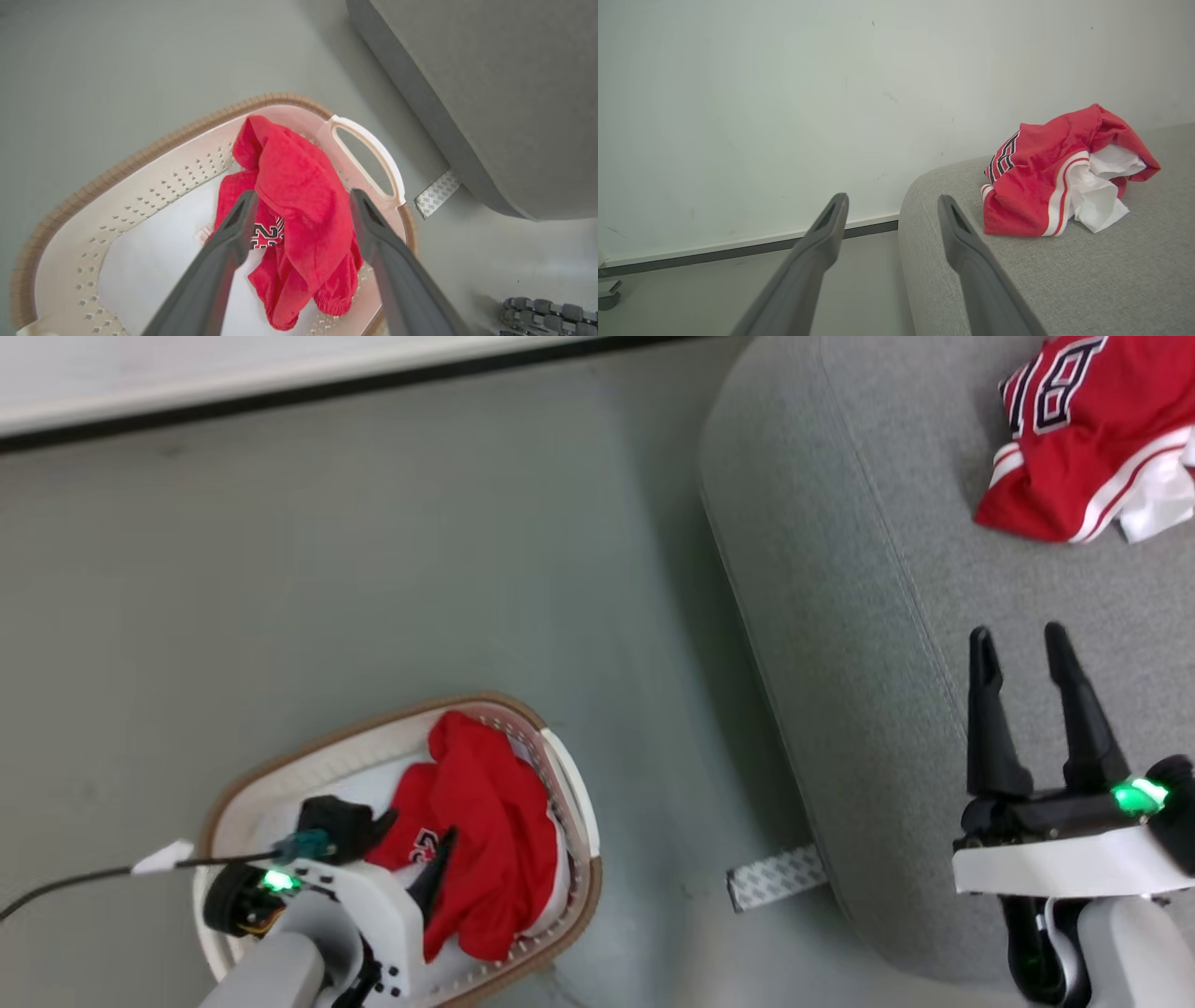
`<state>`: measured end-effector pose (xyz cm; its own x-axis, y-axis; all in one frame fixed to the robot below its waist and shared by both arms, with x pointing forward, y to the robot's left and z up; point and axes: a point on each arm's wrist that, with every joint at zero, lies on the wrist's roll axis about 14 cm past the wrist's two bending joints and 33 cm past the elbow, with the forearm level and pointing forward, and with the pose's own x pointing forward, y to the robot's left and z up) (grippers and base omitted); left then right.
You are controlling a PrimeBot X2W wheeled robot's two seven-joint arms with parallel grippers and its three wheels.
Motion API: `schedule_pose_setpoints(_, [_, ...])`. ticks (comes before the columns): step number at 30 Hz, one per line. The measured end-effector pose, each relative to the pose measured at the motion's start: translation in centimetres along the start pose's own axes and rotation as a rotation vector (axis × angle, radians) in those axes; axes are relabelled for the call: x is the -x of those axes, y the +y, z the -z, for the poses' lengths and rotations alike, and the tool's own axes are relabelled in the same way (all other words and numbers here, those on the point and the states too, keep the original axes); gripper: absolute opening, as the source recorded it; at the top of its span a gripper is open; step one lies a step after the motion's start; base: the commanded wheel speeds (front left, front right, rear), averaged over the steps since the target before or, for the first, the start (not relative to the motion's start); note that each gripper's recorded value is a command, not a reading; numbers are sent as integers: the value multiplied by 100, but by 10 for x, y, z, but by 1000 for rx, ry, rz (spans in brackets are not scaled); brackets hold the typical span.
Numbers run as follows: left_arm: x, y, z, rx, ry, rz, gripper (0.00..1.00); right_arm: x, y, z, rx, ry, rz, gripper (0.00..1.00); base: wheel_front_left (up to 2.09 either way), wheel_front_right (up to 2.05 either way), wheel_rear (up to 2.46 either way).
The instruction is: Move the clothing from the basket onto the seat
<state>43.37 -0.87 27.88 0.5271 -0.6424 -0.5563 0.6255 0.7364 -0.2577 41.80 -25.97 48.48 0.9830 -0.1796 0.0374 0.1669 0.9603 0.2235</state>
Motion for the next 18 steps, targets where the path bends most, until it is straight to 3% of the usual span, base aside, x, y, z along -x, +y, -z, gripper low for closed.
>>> schedule_pose_setpoints(18, [-50, -25, 109, -86, 424, 264, 100, -22, -20, 32, -5, 60, 56, 100, 0, 0, 0])
